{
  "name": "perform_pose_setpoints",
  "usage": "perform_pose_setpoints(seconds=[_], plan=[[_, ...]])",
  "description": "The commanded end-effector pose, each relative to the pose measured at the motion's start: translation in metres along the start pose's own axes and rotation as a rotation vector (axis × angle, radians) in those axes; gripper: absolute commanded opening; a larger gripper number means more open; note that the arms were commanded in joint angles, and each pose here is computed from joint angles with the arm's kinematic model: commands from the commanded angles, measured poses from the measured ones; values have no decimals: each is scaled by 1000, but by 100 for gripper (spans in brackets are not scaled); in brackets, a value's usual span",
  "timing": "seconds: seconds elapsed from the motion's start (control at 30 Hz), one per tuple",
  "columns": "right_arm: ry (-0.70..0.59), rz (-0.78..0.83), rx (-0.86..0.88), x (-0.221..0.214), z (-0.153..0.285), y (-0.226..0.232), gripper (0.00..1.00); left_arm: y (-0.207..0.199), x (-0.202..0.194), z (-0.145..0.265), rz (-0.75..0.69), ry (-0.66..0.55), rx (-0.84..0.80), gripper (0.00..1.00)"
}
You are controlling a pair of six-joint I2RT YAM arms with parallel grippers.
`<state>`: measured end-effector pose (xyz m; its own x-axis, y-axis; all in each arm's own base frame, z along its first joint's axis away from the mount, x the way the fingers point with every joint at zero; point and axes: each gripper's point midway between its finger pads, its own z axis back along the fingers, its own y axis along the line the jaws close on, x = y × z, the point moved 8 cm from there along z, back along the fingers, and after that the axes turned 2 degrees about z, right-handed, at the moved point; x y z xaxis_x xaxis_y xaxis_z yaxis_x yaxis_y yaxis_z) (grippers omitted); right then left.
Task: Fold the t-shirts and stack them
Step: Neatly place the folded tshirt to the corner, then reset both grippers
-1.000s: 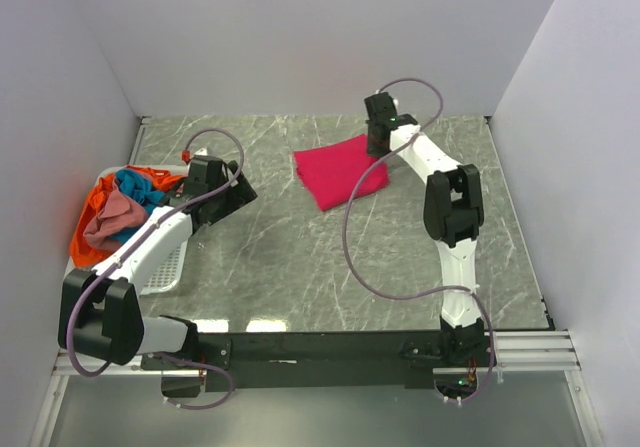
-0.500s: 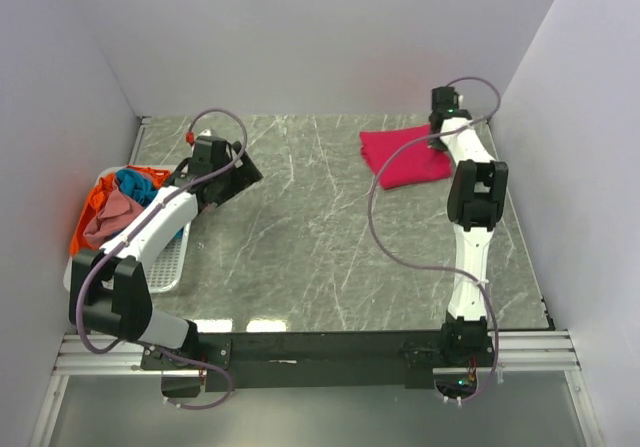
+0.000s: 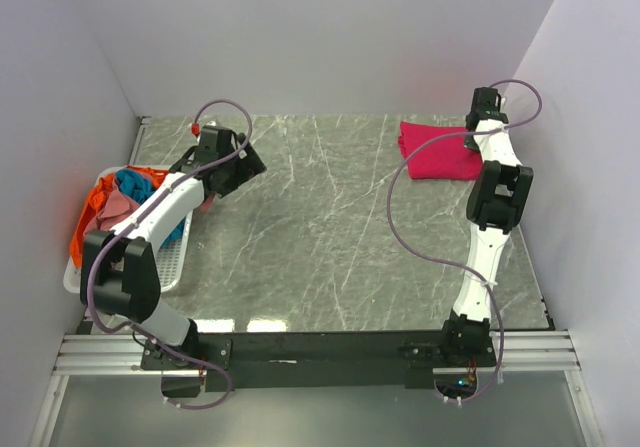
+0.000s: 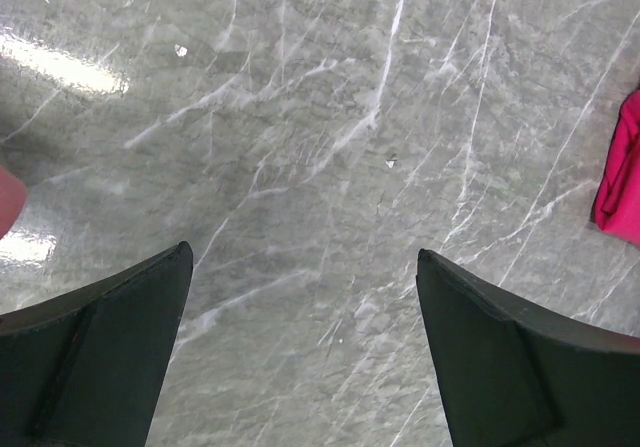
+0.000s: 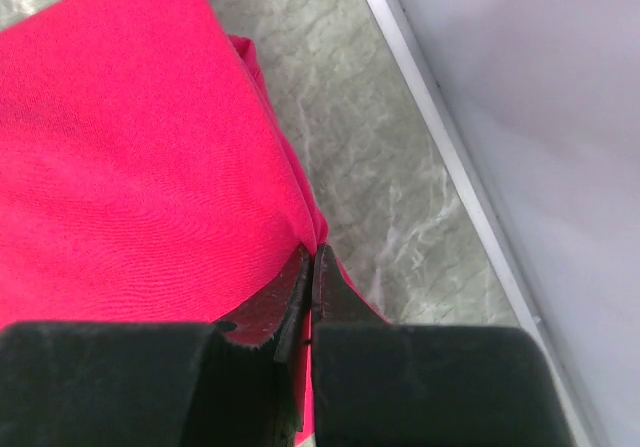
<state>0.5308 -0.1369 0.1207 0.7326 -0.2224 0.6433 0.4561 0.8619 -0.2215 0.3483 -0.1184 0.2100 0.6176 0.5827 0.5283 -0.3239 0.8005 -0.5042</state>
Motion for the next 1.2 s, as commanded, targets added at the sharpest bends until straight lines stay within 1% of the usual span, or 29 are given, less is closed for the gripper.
perform_pose_setpoints(seconds=[0.0,0.17,0.33,0.37,0.4,0.43,0.47,0.53,0.6,0.7,0.77,0.8,0.83,0.87,0.9,0.93,0.97,1.0,1.03,1.07,1.1,1.13,1.17], plan=[[-99,-12,-2,28,19,-11,0,-12,12,8,-13,-31,-36,99],[-93,-26,-5,29,16,-14,0,-14,16,13,-20,-51,-25,99],[-107,-75,-45,32,30,-21,1,-13,22,29,-17,-94,-15,100],[-128,-95,-57,38,43,-25,14,-13,23,33,-14,-107,-15,100],[-137,-126,-62,41,50,-28,29,-10,24,36,-12,-122,1,99],[-129,-132,-65,36,53,-29,44,-10,26,44,-5,-142,-3,99],[-180,-159,-58,47,69,-33,57,-8,26,47,-7,-146,9,99],[-187,-174,-38,44,78,-34,67,-7,30,60,1,-178,17,100],[-217,-206,13,50,99,-36,69,-2,26,66,4,-179,24,99],[-239,-218,85,41,126,-28,71,3,20,87,29,-211,-33,99],[-244,-220,115,27,148,-26,71,6,16,93,40,-214,-49,99],[-211,-209,133,9,151,-14,71,10,13,100,44,-218,-49,100],[-248,-229,151,9,176,-17,72,12,12,103,52,-223,-43,99],[-263,-252,173,3,188,-13,72,14,11,106,58,-229,-40,99],[-227,-231,198,-21,191,-1,72,18,7,109,65,-228,-38,99],[-279,-251,232,-24,219,-3,72,21,5,110,65,-230,-36,99],[-300,-279,262,-31,231,1,73,25,1,109,69,-223,-31,100],[-263,-268,273,-57,230,5,73,26,-1,112,76,-227,-43,99],[-307,-273,328,-65,257,9,73,27,-2,113,77,-232,-51,99],[-315,-296,368,-74,265,13,73,29,-3,114,80,-235,-55,99],[-279,-283,385,-100,261,17,73,32,-6,116,84,-241,-57,99],[-316,-301,429,-107,277,12,73,33,-7,117,85,-248,-60,99],[-327,-305,488,-116,284,18,73,36,-8,117,83,-255,-50,99]])
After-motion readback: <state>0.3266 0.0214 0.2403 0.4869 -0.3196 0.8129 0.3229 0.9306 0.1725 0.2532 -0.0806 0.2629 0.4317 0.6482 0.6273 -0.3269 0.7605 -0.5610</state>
